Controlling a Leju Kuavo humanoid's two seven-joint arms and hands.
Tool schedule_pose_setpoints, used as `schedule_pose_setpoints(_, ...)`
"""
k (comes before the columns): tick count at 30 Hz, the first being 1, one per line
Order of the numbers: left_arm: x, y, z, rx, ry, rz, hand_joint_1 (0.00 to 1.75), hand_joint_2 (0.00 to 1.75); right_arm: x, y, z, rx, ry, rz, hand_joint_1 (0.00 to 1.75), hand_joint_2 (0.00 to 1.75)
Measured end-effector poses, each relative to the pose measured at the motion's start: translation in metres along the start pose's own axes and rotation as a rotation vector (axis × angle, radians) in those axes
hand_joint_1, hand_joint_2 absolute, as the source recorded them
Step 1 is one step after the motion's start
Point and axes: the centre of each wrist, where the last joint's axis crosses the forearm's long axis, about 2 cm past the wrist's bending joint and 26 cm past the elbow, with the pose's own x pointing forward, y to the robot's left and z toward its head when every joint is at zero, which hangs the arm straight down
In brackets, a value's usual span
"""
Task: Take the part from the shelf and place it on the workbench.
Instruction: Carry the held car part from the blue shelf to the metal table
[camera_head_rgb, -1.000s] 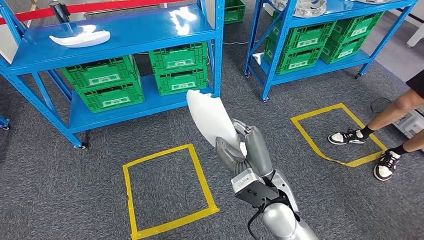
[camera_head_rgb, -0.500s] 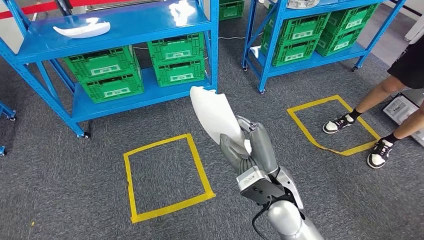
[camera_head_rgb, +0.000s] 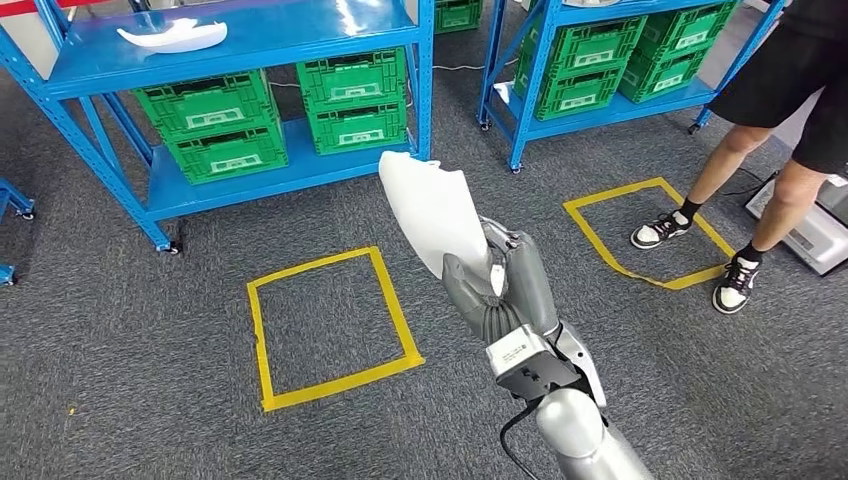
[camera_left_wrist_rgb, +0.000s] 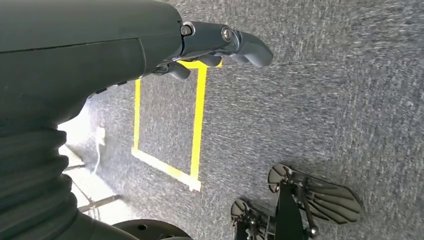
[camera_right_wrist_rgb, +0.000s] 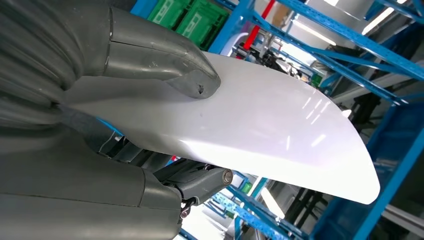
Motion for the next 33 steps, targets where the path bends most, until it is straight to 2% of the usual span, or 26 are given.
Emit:
schedule_pose_setpoints(7,-0.003,0.008,-0.001,0.017,-0.003,-0.015,0.0,1.75,-0.001,0.006,0.023,0.004,0.028,-0.103,1.75,1.75)
schedule_pose_setpoints(14,-0.009,0.014,-0.001,0.053,0.048,-0.012,0.0,1.75,-0.005,0.012,0.054,-0.018,0.038,-0.165,1.75,1.75)
schedule_pose_setpoints(19,-0.013,0.02,-0.002,0.051,-0.004,-0.012,0.0,1.75,-0.01,0.015,0.066,-0.024,0.061,-0.209,1.75,1.75)
schedule_pose_setpoints(22,-0.015,0.021,-0.002,0.044,-0.052,0.006,0.0,1.75,-0.014,0.022,0.068,0.005,0.068,-0.225,1.75,1.75)
schedule_pose_setpoints(25,-0.019,0.022,-0.002,0.033,-0.061,0.009,0.0,1.75,-0.016,0.03,0.069,0.041,0.073,-0.235,1.75,1.75)
schedule_pose_setpoints(33,-0.019,0.014,-0.001,0.003,0.021,-0.021,0.0,1.75,-0.017,0.031,0.06,0.082,0.087,-0.225,1.75,1.75)
